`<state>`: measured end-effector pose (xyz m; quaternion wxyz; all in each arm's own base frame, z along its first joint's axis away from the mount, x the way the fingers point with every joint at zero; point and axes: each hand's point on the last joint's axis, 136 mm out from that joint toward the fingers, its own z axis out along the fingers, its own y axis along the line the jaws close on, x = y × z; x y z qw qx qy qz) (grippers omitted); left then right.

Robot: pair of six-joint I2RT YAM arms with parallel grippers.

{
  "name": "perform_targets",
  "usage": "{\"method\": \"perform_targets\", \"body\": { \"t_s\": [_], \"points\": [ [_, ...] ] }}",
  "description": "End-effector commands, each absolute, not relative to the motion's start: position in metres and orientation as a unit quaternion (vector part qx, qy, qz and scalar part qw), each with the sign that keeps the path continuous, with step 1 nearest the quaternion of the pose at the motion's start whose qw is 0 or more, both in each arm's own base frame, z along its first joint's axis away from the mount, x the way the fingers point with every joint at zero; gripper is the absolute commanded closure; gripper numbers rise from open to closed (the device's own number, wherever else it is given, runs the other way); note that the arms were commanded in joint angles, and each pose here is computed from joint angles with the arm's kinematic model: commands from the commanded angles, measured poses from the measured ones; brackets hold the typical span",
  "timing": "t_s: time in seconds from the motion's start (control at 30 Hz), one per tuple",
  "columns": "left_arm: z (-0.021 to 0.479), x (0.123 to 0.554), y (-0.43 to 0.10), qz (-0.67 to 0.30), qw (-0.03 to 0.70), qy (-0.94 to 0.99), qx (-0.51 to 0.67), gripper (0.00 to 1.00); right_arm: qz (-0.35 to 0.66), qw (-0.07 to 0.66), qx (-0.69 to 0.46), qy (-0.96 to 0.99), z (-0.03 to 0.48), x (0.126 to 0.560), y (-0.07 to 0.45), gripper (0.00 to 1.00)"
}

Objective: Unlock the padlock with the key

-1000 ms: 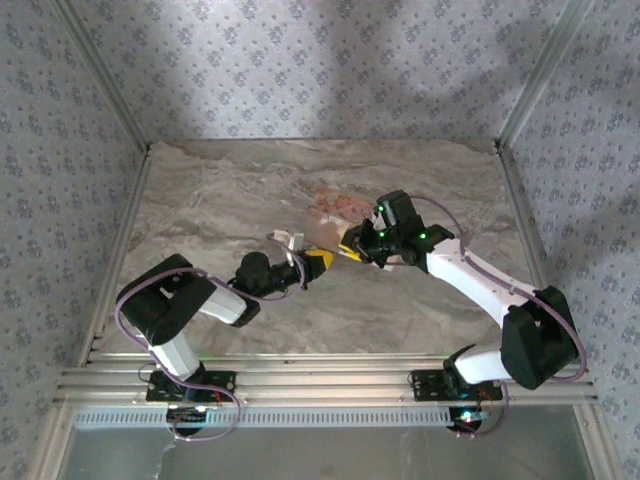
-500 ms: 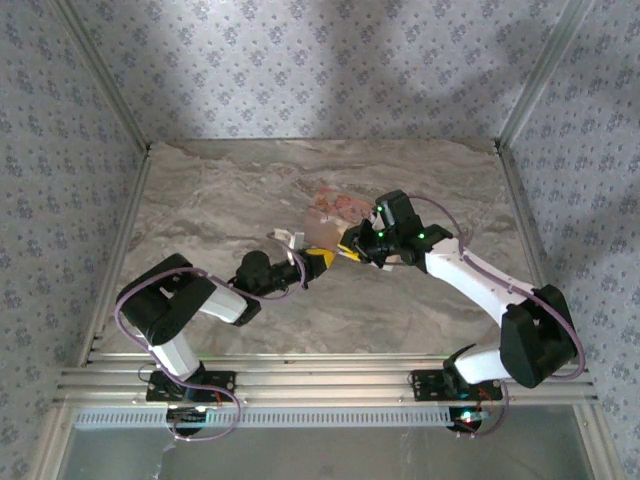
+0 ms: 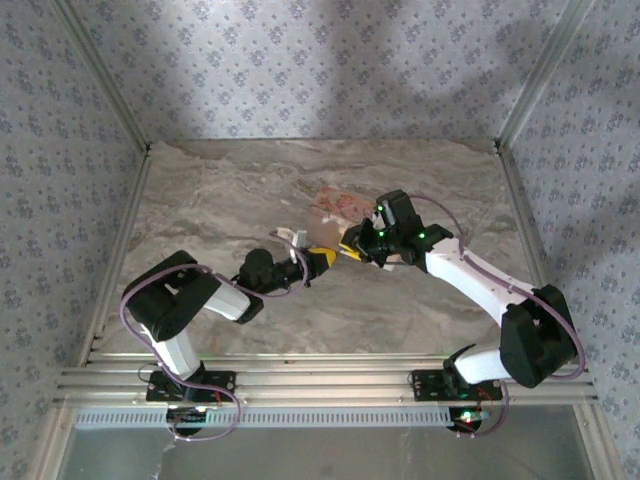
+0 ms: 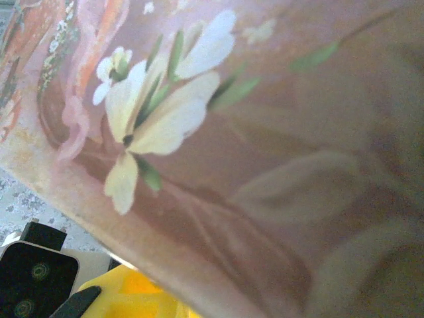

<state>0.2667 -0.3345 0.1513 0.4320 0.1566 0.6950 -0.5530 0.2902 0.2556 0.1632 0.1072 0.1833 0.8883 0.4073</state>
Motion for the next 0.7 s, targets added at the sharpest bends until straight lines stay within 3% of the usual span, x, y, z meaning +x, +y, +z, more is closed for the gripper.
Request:
{"method": "perform_targets", "body": {
  "t_s": [0.0, 0.67],
  "points": [
    [0.174, 0.272, -0.341, -0.573, 0.45, 0.666, 0.163, 1.0, 0.46, 0.109, 0.152, 0.868, 0.197, 0.289, 0.275, 1.0],
    [0.175, 0.284, -0.342, -0.581, 0.443, 0.667, 0.146, 1.0, 0.447, 0.084, 0.113, 0.884, 0.182, 0.281, 0.285, 1.0]
  ]
}}
